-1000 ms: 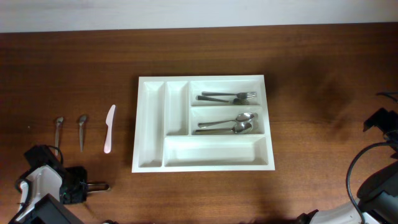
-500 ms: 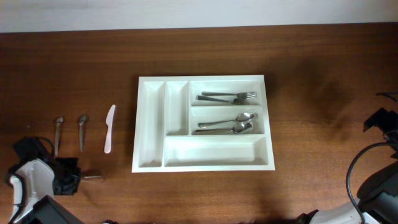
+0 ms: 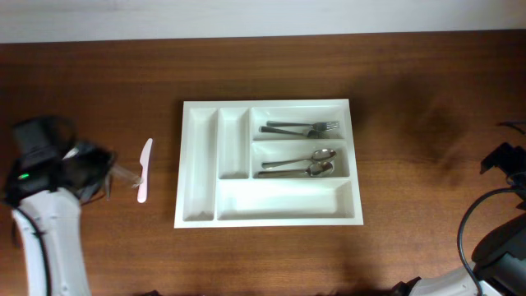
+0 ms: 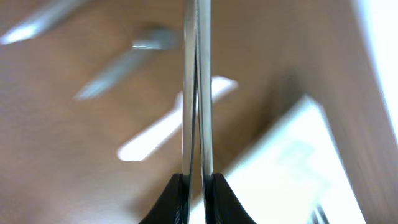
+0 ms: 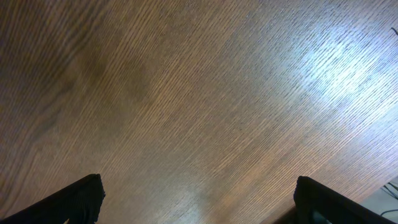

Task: Pack container
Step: 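Carry the tongs into the tray's bottom long compartment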

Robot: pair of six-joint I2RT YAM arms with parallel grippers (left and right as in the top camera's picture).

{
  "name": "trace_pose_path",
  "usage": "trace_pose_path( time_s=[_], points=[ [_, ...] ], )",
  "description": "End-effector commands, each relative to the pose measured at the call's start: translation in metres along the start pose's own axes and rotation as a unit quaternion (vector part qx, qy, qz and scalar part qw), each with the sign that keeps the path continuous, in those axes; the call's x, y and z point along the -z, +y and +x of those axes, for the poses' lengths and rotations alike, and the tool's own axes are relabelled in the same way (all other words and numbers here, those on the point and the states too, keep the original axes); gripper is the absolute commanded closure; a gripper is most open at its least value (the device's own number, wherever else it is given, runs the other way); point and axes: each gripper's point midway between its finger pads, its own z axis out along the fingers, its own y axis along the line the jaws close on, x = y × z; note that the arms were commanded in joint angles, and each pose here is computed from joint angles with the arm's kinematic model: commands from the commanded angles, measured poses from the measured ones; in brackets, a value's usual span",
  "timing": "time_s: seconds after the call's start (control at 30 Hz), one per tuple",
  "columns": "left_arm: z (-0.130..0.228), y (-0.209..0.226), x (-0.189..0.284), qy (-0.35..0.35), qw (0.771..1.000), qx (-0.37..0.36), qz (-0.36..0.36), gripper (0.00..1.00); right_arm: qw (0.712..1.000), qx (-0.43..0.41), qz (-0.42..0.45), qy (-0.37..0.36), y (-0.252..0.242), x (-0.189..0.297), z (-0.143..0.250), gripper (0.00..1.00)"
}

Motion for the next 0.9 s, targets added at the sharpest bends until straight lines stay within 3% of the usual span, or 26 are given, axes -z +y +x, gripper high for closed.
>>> trace_pose_path(
  time_s=[0.0, 0.13, 0.23, 0.47, 0.53, 0.63, 0.8, 0.87],
  points=[
    [0.039, -0.065, 0.014, 0.020, 0.985, -0.150, 0.084, 0.96, 1.000, 0.001, -0.001, 0.005, 0.001, -0.003, 0.002, 0.01],
    [0.102, -0.119, 0.019, 0.041, 0.940, -0.308, 0.143, 0.92, 1.000, 0.001, -0.001, 0.005, 0.001, -0.003, 0.002, 0.01],
    [0.138, -0.137, 0.023, 0.033, 0.903, -0.402, 0.148, 0.93, 1.000, 0.001, -0.001, 0.005, 0.001, -0.003, 0.002, 0.01],
    [0.179, -0.149, 0.026, -0.018, 0.827, -0.552, 0.107, 0.92, 1.000, 0.001, -0.001, 0.005, 0.001, -0.003, 0.002, 0.01],
    [0.188, -0.151, 0.028, -0.027, 0.789, -0.605, 0.105, 0.98, 1.000, 0.001, -0.001, 0.005, 0.001, -0.003, 0.002, 0.01],
    [0.199, -0.152, 0.030, -0.031, 0.726, -0.678, 0.111, 0.98, 1.000, 0.001, -0.001, 0.005, 0.001, -0.003, 0.002, 0.01],
    [0.225, -0.158, 0.036, -0.010, 0.671, -0.724, 0.159, 0.94, 1.000, 0.001, -0.001, 0.005, 0.001, -0.003, 0.002, 0.01],
    [0.242, -0.159, 0.040, 0.010, 0.626, -0.753, 0.200, 0.93, 1.000, 0.001, -0.001, 0.005, 0.001, -0.003, 0.002, 0.01]
  ],
)
